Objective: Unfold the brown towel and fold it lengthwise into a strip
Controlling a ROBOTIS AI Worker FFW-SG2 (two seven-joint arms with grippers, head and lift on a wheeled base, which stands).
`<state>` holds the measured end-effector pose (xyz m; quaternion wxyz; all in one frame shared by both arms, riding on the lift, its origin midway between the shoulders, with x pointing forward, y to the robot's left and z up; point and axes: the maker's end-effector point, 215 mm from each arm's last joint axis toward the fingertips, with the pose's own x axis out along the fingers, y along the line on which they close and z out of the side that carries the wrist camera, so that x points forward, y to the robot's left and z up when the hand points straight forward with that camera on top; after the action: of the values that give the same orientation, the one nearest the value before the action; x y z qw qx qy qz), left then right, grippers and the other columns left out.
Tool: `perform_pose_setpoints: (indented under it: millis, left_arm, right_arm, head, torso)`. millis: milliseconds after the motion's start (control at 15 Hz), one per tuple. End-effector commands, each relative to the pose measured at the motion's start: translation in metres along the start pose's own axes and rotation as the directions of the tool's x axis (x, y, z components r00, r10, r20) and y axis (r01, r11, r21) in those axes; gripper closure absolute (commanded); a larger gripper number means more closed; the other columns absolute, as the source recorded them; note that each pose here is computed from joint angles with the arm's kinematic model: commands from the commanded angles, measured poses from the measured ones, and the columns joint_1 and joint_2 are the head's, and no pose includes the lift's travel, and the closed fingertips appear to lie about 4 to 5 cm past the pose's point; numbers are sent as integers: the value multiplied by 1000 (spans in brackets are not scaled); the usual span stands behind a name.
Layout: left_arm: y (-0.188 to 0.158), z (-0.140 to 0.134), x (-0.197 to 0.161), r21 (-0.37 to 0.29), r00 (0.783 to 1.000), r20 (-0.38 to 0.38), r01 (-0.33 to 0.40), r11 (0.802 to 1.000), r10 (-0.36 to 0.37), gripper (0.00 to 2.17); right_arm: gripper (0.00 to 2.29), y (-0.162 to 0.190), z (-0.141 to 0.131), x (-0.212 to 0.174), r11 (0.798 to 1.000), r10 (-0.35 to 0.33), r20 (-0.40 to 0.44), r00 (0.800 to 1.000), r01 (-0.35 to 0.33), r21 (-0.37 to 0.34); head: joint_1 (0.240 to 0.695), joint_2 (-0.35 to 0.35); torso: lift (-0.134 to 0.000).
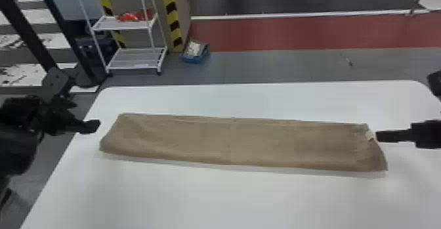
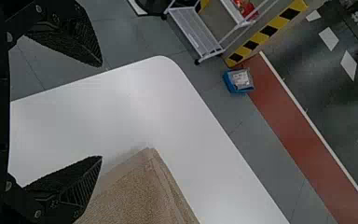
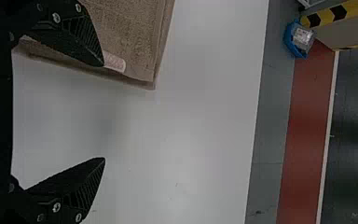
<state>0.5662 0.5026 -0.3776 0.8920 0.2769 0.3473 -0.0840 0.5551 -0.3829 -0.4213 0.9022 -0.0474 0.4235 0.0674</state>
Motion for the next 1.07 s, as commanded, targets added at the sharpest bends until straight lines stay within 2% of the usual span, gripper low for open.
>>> perform_pose_setpoints:
  millis: [0,200,733,1000]
  left_arm:
    - [-1,-1,0,2,1000,-1,2,1000,-2,211]
    - [0,-1,0,7,1000,2,0,1000,0,211]
    - [-1,-1,0,6,1000,1,2,1000,-2,211]
    - [-2,-2,0,6,1000,0,4,1000,-4,211]
  right_arm:
    - [188,17,5,12,1000,26,-10,1000,-26,-13]
    - [218,32,9,23,999,31,-31,999,-32,-33]
    - [296,38,7,33,999,24,-58,998,-27,-42]
    - [451,42,9,37,998,25,-57,998,-28,-54]
  head:
    - [695,115]
    - [695,133]
    - [695,151]
    - [695,152]
  torso:
    - [-125]
    - [-125]
    - [-125]
    - [-125]
